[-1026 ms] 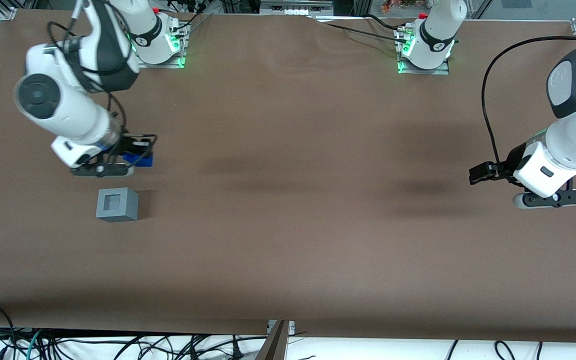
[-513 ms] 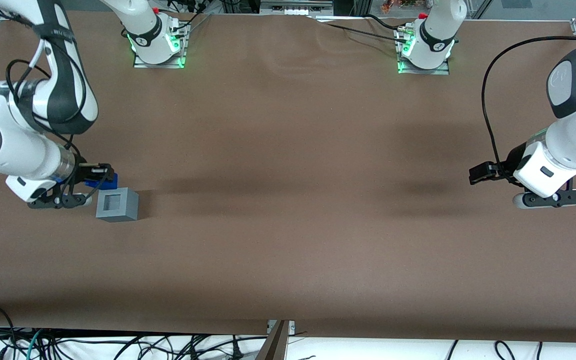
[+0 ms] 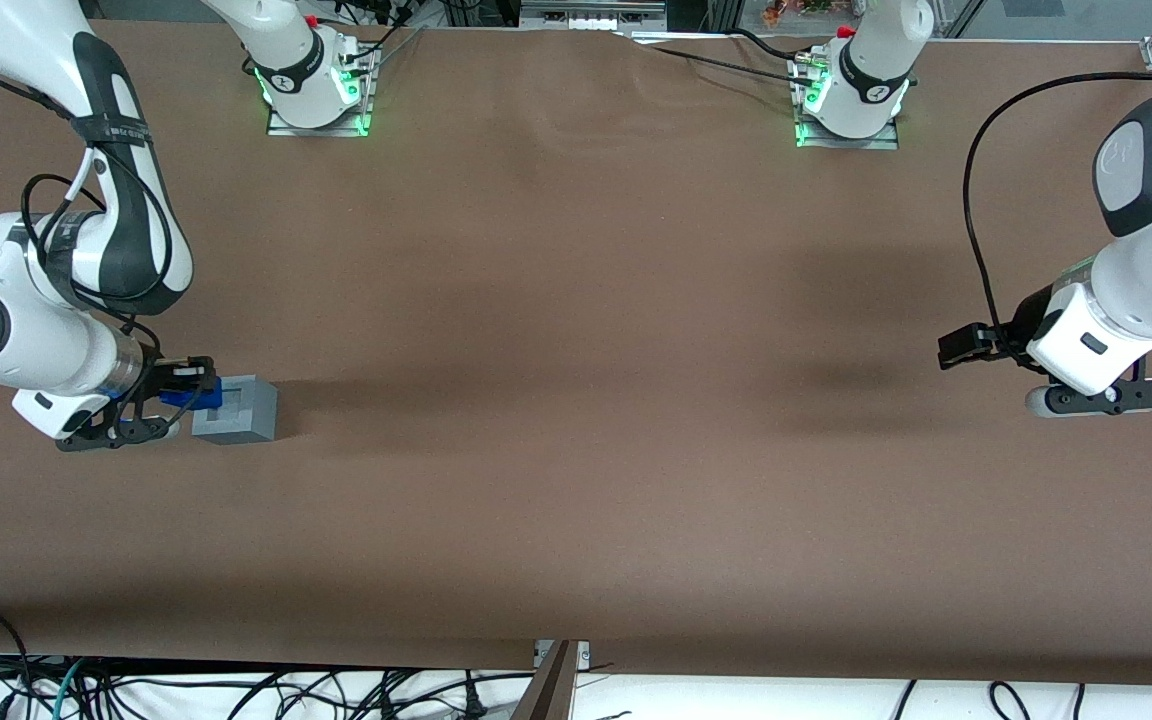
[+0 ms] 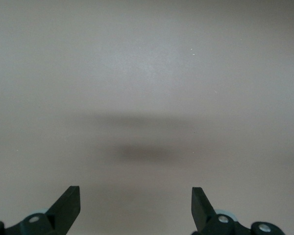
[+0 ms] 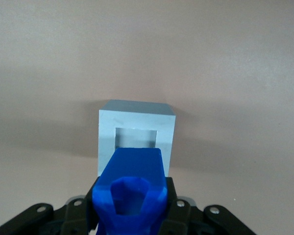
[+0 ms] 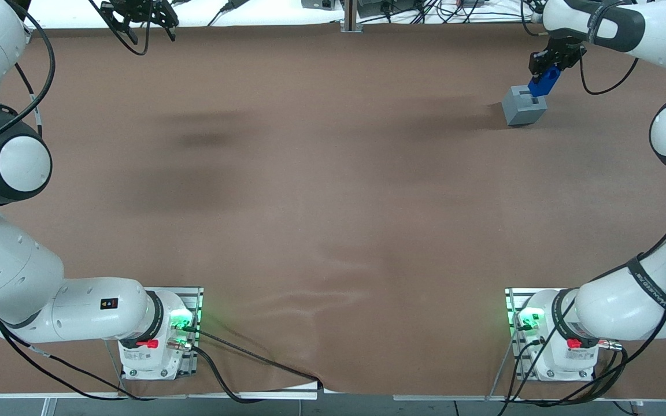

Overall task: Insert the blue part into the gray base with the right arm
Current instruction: 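Lower the blue part into the gray base's square opening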

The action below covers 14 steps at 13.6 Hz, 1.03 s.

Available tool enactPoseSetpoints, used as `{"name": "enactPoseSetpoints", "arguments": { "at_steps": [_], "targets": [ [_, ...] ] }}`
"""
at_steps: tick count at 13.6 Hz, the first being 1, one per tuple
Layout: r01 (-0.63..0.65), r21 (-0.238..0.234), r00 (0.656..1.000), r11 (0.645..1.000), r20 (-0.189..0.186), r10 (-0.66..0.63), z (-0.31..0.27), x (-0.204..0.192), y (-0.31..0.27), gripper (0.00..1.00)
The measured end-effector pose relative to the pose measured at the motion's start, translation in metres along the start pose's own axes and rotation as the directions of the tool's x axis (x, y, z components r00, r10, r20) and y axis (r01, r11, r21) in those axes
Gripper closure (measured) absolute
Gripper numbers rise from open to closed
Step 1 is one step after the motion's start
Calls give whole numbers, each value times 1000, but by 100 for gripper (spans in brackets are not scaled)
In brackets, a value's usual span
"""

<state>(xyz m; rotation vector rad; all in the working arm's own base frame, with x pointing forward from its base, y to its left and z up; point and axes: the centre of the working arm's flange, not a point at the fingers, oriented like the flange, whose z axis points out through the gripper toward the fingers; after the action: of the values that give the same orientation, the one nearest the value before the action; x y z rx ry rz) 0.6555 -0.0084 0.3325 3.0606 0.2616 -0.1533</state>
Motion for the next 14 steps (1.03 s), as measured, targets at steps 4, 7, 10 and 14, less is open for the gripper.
{"name": "enactPoseSetpoints", "arguments": {
  "at_steps": [4, 7, 10, 14],
  "targets": [
    [4, -1, 1000, 1000, -7, -4, 10, 3, -2, 49],
    [6, -1, 1000, 1000, -6, -6, 20, 4, -3, 49],
    [8, -2, 1000, 1000, -15, -8, 27, 5, -4, 49],
    [8, -3, 1000, 1000, -16, -8, 29, 6, -4, 49]
  ]
}}
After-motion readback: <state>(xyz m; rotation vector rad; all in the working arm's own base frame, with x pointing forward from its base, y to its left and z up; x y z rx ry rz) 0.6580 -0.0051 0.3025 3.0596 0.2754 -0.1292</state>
